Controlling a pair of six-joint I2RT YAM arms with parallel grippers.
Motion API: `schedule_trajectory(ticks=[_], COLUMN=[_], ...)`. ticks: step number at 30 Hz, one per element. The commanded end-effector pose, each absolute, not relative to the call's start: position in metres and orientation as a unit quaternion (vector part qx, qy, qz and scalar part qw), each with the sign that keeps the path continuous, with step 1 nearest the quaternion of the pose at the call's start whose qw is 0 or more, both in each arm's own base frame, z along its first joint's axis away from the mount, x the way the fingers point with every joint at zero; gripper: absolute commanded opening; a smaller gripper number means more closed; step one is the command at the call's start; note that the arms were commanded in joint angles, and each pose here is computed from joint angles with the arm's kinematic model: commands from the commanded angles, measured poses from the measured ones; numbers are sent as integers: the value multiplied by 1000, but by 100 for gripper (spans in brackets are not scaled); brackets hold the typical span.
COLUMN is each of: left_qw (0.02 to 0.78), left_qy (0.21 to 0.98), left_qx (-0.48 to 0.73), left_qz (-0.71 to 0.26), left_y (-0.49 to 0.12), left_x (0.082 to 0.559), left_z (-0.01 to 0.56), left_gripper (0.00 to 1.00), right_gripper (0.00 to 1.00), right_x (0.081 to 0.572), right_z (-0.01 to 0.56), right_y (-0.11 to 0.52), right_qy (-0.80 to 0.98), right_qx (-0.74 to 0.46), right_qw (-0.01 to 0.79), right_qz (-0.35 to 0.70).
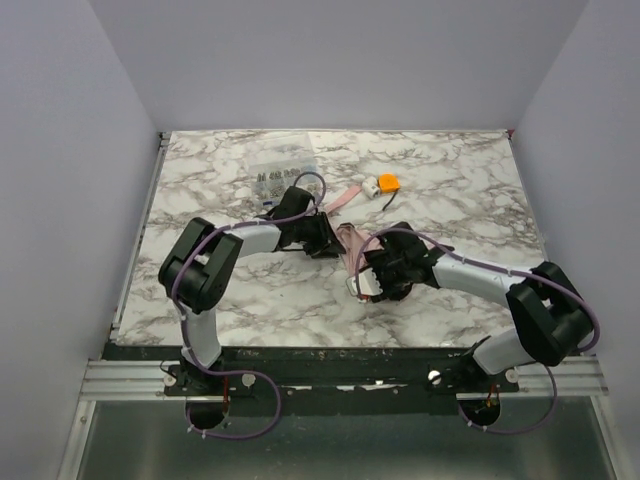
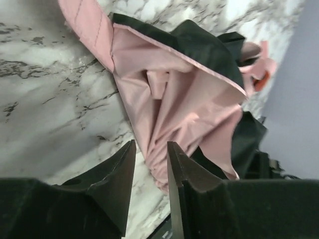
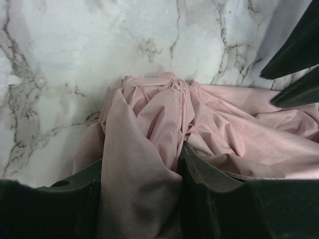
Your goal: Put away the umbrella
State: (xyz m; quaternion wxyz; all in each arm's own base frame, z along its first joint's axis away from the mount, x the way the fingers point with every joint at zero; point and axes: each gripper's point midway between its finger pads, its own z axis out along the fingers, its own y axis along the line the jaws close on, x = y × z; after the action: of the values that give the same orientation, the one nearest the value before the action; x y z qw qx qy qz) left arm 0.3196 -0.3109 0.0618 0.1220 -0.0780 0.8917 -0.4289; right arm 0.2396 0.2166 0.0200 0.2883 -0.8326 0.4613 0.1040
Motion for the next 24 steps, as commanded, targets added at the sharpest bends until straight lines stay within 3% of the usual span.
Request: schedule_trajectory(ticks=[1, 8, 15, 20, 24], left_qw=[97, 48, -33, -59, 8], left_qy=[934, 933, 909, 890, 902], left_qx=[-51, 5, 76, 83, 40], left_qz=[-341, -356, -409, -444, -431], left_y=[-314, -356, -409, -397, -361], left_x=[303, 279, 237, 213, 237], left_z=[29, 24, 30, 37, 41], left_gripper=[26, 23, 21, 19, 29], right_gripper=[28, 27, 23, 22, 22], right_x=[149, 141, 178, 188, 181], right_z=[-27, -20, -27, -29, -29], right_y=[159, 179, 194, 188, 179], right_qy=[505, 491, 524, 559, 572], right_qx=[-839, -845, -831, -809, -799], right_qw=[99, 105, 145, 138, 111], right_qz=[175, 184, 118, 117, 149])
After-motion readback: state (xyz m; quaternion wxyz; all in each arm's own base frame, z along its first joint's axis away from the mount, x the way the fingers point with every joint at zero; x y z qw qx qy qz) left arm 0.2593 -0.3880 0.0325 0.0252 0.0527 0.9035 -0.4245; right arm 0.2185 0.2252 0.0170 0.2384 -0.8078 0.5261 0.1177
